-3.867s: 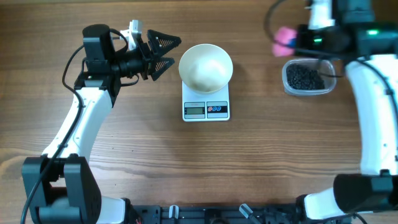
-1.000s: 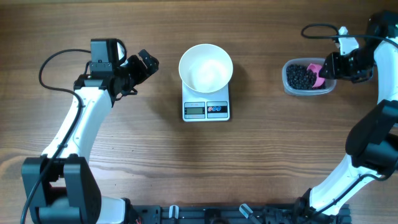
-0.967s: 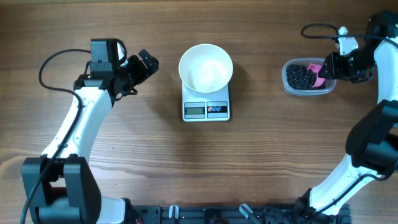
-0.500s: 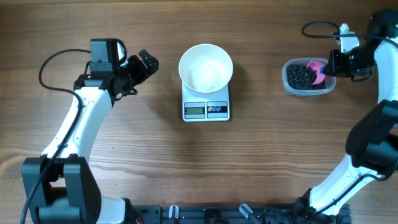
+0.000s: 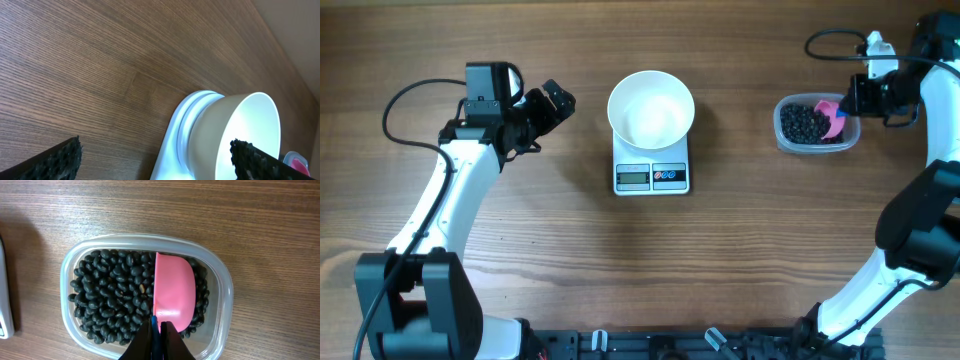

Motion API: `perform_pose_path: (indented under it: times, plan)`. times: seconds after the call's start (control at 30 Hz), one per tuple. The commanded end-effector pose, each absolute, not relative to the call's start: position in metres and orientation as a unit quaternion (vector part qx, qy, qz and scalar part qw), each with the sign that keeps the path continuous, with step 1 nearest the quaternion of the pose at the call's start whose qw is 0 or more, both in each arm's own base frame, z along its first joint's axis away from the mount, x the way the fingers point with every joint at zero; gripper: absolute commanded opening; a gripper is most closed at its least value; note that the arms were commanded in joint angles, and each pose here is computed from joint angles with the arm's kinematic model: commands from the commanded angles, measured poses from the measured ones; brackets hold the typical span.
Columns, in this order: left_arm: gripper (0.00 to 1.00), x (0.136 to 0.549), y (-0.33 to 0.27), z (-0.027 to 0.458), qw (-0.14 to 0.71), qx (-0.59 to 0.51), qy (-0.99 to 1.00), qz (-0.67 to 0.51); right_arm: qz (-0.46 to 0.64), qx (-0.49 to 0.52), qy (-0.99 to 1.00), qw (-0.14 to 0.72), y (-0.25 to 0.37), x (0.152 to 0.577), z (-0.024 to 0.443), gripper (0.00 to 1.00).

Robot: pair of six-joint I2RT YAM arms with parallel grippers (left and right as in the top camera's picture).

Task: Scoop item into bowl and weigh 150g on scale
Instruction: 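Lower the scoop into the black beans tub with the right gripper and scoop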

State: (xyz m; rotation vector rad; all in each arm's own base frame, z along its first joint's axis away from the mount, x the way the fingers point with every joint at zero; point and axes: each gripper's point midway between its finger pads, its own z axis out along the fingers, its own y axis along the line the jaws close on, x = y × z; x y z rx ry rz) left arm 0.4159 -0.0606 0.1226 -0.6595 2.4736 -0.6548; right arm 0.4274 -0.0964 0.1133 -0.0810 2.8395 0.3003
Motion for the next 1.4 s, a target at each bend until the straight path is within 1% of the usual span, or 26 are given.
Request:
perform_pose_path:
  times: [0.0,0.13,0.2,0.23,0.27,0.33,0.37,0.4,0.43,0.47,0.5,0.57,0.63,0.67,0.7,0.77,0.9,1.07,1.13,1.17,1.23,1.27,1.3,1.37]
  plan:
    - [1.00,0.418,-0.057,0.127,0.258,-0.233,0.908,-0.232,0.113,-0.038,0.982,0.148,-0.086,0.432,0.113,0.04]
    - [1.00,0.418,-0.057,0.127,0.258,-0.233,0.908,-0.231,0.114,-0.059,0.983,0.129,-0.057,0.431,0.111,0.04]
    - [1.00,0.418,-0.057,0.127,0.258,-0.233,0.908,-0.231,0.056,-0.036,0.991,0.117,-0.071,0.432,0.107,0.05]
    - [1.00,0.418,-0.057,0.127,0.258,-0.233,0.908,-0.232,0.049,-0.036,0.991,0.116,-0.073,0.432,0.106,0.06]
    - [1.00,0.418,-0.057,0.127,0.258,-0.233,0.908,-0.231,0.049,-0.037,0.991,0.116,-0.074,0.432,0.106,0.17]
    - [1.00,0.418,-0.057,0.127,0.258,-0.233,0.908,-0.231,0.049,-0.037,0.991,0.116,-0.074,0.432,0.106,0.29]
    - [1.00,0.418,-0.057,0.127,0.258,-0.233,0.908,-0.231,0.049,-0.037,0.991,0.115,-0.073,0.431,0.106,0.32]
    - [1.00,0.418,-0.057,0.127,0.258,-0.233,0.908,-0.232,0.050,-0.037,0.992,0.112,-0.073,0.430,0.106,0.33]
    - [1.00,0.418,-0.057,0.127,0.258,-0.233,0.908,-0.231,0.050,-0.037,0.992,0.110,-0.073,0.429,0.106,0.25]
    - [1.00,0.418,-0.057,0.127,0.258,-0.233,0.908,-0.231,0.047,-0.037,0.992,0.109,-0.074,0.428,0.105,0.14]
    - [1.00,0.418,-0.057,0.127,0.258,-0.233,0.908,-0.231,0.038,-0.036,0.993,0.107,-0.077,0.428,0.105,0.09]
    - [1.00,0.418,-0.057,0.127,0.258,-0.233,0.908,-0.232,0.011,-0.032,0.994,0.100,-0.086,0.426,0.104,0.05]
    - [1.00,0.418,-0.057,0.127,0.258,-0.233,0.908,-0.231,-0.013,-0.030,0.995,0.094,-0.095,0.424,0.104,0.07]
    - [1.00,0.418,-0.057,0.127,0.258,-0.233,0.908,-0.232,-0.014,-0.030,0.995,0.095,-0.095,0.425,0.104,0.18]
    - [1.00,0.418,-0.057,0.127,0.258,-0.233,0.908,-0.231,-0.012,-0.031,0.995,0.096,-0.095,0.425,0.104,0.20]
    - [1.00,0.418,-0.057,0.127,0.258,-0.233,0.908,-0.231,0.010,-0.033,0.994,0.100,-0.087,0.426,0.106,0.21]
    - [1.00,0.418,-0.057,0.127,0.258,-0.233,0.908,-0.232,0.013,-0.033,0.994,0.103,-0.086,0.427,0.116,0.24]
    - [1.00,0.418,-0.057,0.127,0.258,-0.233,0.908,-0.232,0.010,-0.033,0.993,0.113,-0.086,0.429,0.125,0.33]
    - [1.00,0.418,-0.057,0.127,0.258,-0.233,0.908,-0.231,0.011,-0.032,0.993,0.110,-0.086,0.428,0.125,0.35]
    - [1.00,0.418,-0.057,0.127,0.258,-0.233,0.908,-0.232,0.013,-0.031,0.994,0.103,-0.085,0.424,0.124,0.31]
    - [1.00,0.418,-0.057,0.127,0.258,-0.233,0.908,-0.232,0.009,-0.031,0.995,0.098,-0.087,0.422,0.124,0.30]
    - [1.00,0.418,-0.057,0.127,0.258,-0.233,0.908,-0.232,0.000,-0.030,0.995,0.096,-0.090,0.421,0.123,0.27]
    - [1.00,0.418,-0.057,0.127,0.258,-0.233,0.908,-0.232,-0.003,-0.030,0.995,0.099,-0.091,0.423,0.124,0.19]
    - [1.00,0.418,-0.057,0.127,0.258,-0.233,0.908,-0.232,0.000,-0.030,0.994,0.104,-0.090,0.425,0.124,0.10]
